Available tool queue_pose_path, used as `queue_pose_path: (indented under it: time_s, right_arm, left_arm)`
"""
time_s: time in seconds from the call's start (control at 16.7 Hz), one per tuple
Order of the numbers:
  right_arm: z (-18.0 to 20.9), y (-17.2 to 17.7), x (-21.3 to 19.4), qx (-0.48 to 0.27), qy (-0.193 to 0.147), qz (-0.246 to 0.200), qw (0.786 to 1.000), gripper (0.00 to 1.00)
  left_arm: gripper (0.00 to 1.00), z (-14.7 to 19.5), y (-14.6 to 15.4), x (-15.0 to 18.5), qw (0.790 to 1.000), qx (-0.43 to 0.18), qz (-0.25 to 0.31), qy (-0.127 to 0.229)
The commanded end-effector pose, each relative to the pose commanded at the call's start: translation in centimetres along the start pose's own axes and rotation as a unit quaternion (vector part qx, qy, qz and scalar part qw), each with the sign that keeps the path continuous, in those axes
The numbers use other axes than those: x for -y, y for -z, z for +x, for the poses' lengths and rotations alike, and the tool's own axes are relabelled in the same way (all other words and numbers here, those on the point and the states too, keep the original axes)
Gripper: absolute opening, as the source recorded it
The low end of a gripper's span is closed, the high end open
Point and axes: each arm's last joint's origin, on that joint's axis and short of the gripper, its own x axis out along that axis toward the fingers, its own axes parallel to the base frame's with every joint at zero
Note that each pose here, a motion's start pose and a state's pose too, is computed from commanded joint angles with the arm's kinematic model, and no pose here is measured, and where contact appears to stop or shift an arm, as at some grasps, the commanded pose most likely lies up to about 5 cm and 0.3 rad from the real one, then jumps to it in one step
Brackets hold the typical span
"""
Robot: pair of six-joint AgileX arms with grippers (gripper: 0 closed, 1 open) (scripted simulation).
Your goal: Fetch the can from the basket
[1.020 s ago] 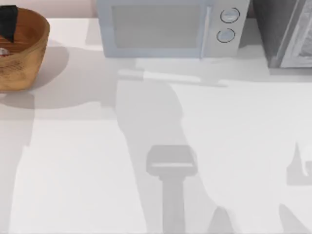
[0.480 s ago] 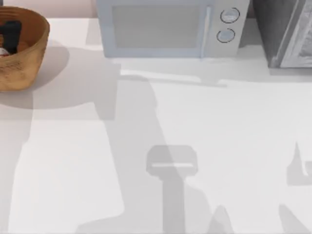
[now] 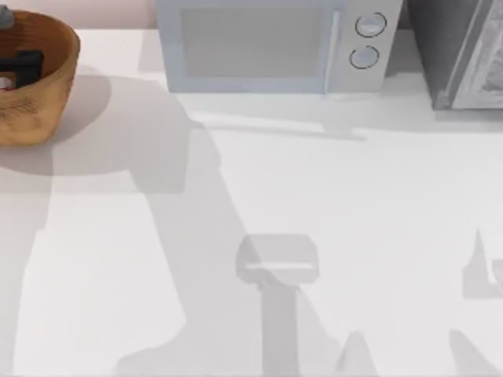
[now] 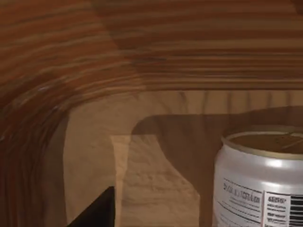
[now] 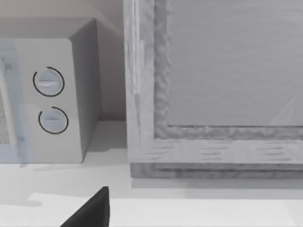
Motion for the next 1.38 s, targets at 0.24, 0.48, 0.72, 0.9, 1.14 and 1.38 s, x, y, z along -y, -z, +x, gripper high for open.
queue_pose_path:
  time_s: [0.24, 0.48, 0.72, 0.9, 1.14, 1.38]
  right_arm:
    - [0.00, 0.00, 0.00, 0.000, 0.000, 0.000, 1.000, 1.00]
    - [0.00, 0.00, 0.00, 0.000, 0.000, 0.000, 1.000, 1.00]
    - [0.00, 0.00, 0.00, 0.000, 0.000, 0.000, 1.000, 1.00]
    - [0.00, 0.00, 0.00, 0.000, 0.000, 0.000, 1.000, 1.00]
    - [0.00, 0.00, 0.00, 0.000, 0.000, 0.000, 1.000, 1.00]
    - [0.00, 0.00, 0.00, 0.000, 0.000, 0.000, 1.000, 1.00]
  left_arm:
    - [1.00, 0.45, 0.04, -0.01, 1.000, 0.000, 0.000, 0.000]
    - [0.77, 0.45, 0.04, -0.01, 1.000, 0.000, 0.000, 0.000]
    - [0.47, 0.45, 0.04, -0.01, 1.000, 0.000, 0.000, 0.000]
    - [0.25, 0.45, 0.04, -0.01, 1.000, 0.000, 0.000, 0.000]
    - [0.00, 0.45, 0.04, -0.01, 1.000, 0.000, 0.000, 0.000]
    - [0.00, 0.45, 0.04, -0.01, 1.000, 0.000, 0.000, 0.000]
